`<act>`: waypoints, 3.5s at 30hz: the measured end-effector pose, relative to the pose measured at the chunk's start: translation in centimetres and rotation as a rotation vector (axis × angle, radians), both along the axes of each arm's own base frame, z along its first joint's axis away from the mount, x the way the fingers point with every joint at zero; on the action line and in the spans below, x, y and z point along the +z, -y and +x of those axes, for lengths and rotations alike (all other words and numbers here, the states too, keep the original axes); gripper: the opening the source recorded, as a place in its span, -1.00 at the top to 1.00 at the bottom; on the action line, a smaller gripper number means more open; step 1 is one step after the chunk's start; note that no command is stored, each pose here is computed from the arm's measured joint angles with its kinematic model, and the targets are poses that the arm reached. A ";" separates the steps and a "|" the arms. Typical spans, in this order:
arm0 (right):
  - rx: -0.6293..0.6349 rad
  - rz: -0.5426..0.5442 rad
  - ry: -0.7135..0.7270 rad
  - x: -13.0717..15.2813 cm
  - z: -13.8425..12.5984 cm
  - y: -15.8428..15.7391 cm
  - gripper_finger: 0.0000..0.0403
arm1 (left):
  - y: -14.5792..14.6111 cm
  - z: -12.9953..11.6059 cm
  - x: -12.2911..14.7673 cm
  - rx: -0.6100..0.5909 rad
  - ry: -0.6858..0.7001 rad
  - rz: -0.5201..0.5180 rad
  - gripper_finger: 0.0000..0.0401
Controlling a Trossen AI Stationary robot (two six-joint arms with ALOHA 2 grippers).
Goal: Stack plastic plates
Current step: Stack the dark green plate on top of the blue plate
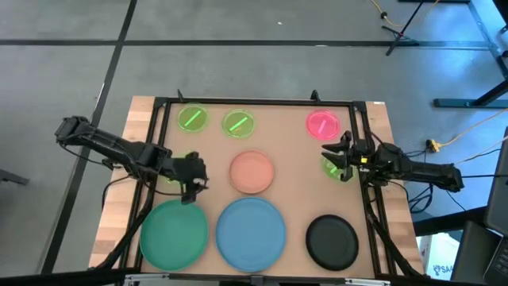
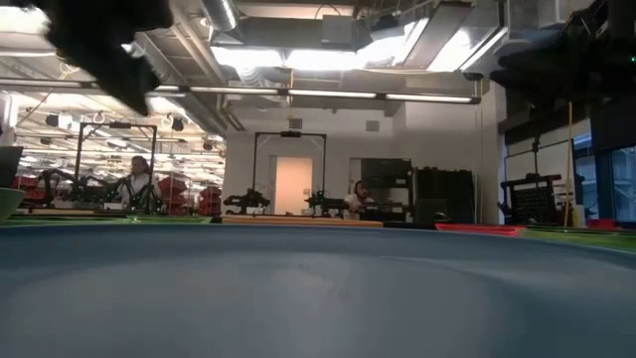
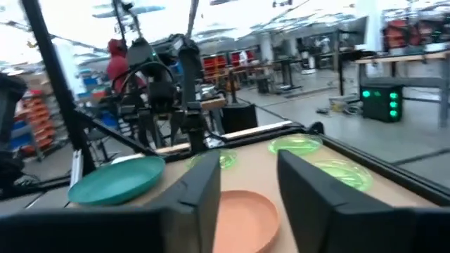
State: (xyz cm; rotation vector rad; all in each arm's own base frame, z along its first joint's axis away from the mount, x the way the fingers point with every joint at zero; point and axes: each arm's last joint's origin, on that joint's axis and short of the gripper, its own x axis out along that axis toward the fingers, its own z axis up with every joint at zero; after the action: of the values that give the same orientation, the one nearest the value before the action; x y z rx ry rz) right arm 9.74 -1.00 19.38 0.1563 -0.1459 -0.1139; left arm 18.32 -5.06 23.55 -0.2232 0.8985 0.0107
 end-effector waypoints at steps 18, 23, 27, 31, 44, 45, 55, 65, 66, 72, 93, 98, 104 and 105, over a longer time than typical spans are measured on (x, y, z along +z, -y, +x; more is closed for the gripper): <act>0.106 -0.109 0.009 2.4 2.7 -0.1 0.10 | 5.2 -0.7 -4.9 -0.057 -0.301 0.021 0.29; 0.107 -0.140 -0.040 1.9 3.1 -0.1 0.10 | 5.5 -0.2 -6.3 -0.086 -0.351 0.103 0.29; 0.105 -0.153 -0.051 1.8 3.2 -0.1 0.10 | 5.7 0.1 -7.4 -0.118 -0.409 0.116 0.29; 0.095 -0.154 -0.051 1.8 3.2 0.0 0.10 | 5.8 0.3 -7.9 -0.123 -0.446 0.100 0.31; 0.023 -0.168 -0.050 1.8 3.2 0.2 0.10 | 5.5 0.5 -7.9 -0.101 -0.502 -0.034 0.83; 0.023 -0.168 -0.050 1.8 3.2 0.2 0.10 | 5.4 0.5 -7.9 -0.104 -0.508 -0.045 0.88; 0.020 -0.166 -0.050 1.8 3.2 0.2 0.10 | 5.4 0.3 -7.4 -0.114 -0.513 -0.099 0.96; 0.020 -0.166 -0.049 1.8 3.2 0.2 0.10 | 5.3 0.5 -2.0 -0.038 -0.319 -0.254 0.96; 0.020 -0.166 -0.049 1.8 3.2 0.2 0.10 | 5.3 0.6 -1.5 -0.028 -0.291 -0.252 0.96; 0.020 -0.165 -0.049 1.9 3.2 0.2 0.10 | 4.2 2.4 0.9 0.094 -0.017 -0.135 0.96; 0.030 -0.109 -0.051 1.8 3.2 0.2 0.10 | 4.3 9.6 -5.1 0.237 0.216 0.017 0.90; 0.030 -0.109 -0.052 1.8 3.2 0.2 0.10 | 4.5 10.1 -6.6 0.209 0.162 0.011 0.89; 0.030 -0.109 -0.053 1.8 3.2 0.2 0.10 | 4.5 10.3 -6.8 0.208 0.170 0.029 0.88; 0.030 -0.109 -0.053 1.8 3.2 0.2 0.10 | 4.5 10.3 -6.8 0.204 0.171 0.035 0.86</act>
State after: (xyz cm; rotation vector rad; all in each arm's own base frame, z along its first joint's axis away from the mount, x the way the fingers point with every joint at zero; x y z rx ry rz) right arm 12.91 -1.16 21.14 0.0464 -0.0968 -0.0795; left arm 28.61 -9.58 16.73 -0.2784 0.7022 0.1937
